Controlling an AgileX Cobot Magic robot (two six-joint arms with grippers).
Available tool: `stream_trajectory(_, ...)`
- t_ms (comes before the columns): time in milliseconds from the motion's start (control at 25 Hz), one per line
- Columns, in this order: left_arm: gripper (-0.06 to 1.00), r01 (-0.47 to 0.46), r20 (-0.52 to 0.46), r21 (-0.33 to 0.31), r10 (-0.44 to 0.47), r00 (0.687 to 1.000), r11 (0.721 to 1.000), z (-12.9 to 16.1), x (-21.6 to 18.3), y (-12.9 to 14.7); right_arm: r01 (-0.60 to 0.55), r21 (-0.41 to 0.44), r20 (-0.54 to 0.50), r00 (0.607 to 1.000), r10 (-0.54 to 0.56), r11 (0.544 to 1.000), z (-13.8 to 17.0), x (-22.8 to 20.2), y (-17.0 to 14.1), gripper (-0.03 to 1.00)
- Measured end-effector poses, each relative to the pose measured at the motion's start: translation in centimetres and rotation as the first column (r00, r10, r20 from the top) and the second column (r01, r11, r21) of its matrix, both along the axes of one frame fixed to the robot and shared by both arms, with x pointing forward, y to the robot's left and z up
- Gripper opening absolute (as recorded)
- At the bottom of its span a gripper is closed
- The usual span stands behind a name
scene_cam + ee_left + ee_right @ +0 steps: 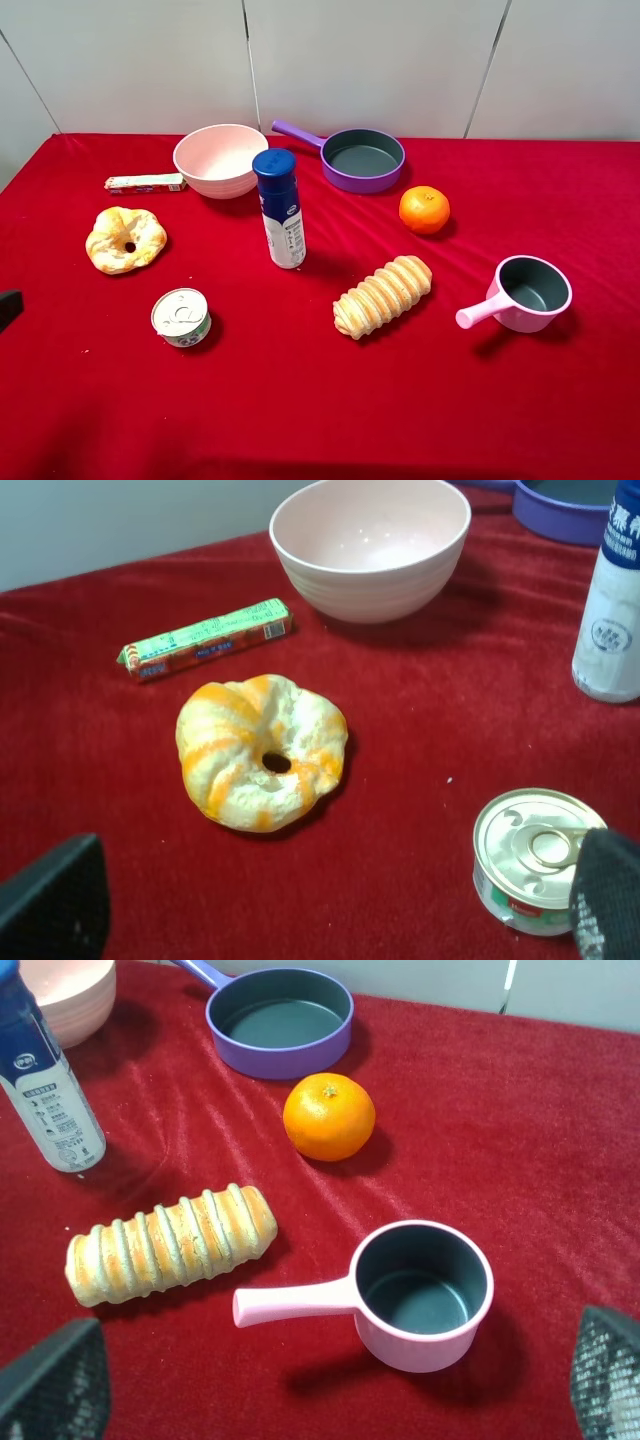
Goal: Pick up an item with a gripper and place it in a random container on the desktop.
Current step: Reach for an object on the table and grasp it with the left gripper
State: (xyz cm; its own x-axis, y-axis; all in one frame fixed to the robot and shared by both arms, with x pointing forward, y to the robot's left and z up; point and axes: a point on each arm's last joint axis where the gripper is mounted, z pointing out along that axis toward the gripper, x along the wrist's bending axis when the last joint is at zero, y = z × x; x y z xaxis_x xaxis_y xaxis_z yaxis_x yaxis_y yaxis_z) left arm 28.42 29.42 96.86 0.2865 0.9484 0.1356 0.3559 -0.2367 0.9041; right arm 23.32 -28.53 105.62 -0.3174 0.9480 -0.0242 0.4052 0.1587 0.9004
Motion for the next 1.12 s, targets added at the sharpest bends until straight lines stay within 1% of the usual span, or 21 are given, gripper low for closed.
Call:
stream_trajectory(80,0.91,0.001,-0.046,0.014,-0.001,0.999,1.000,0.2,0.4,-0.2,0.000,0.000,0.000,1.000,0.000,1.000,0.0,0.0,0.0,0.69)
stream_trajectory(160,0.91,0.004,-0.100,0.014,-0.003,0.995,1.000,0.6,1.0,-0.5,0.000,0.000,0.000,1.000,0.000,1.000,0.0,0.0,0.0,0.69)
stream_trajectory(320,0.91,0.007,-0.207,0.009,-0.005,0.978,1.000,1.6,2.6,-1.2,0.000,0.000,0.000,1.000,0.000,1.000,0.0,0.0,0.0,0.69)
stream_trajectory(480,0.91,0.008,-0.291,0.031,0.001,0.957,0.999,2.1,4.2,-1.7,0.000,0.000,0.000,1.000,0.000,1.000,0.0,0.0,0.0,0.69)
stream_trajectory(720,0.91,0.010,-0.332,0.043,0.005,0.943,0.999,2.8,5.7,-2.3,0.000,0.000,0.000,1.000,0.000,1.000,0.0,0.0,0.0,0.69)
stream_trajectory(920,0.91,-0.033,-0.367,0.008,0.033,0.930,0.999,3.6,6.6,-2.6,0.000,0.000,0.000,1.000,0.000,1.000,0.0,0.0,0.0,0.69)
stream_trajectory(1120,0.91,-0.058,-0.415,0.003,0.054,0.908,0.998,4.0,7.9,-3.0,0.000,0.000,0.000,1.000,0.000,1.000,0.0,0.0,0.0,0.69)
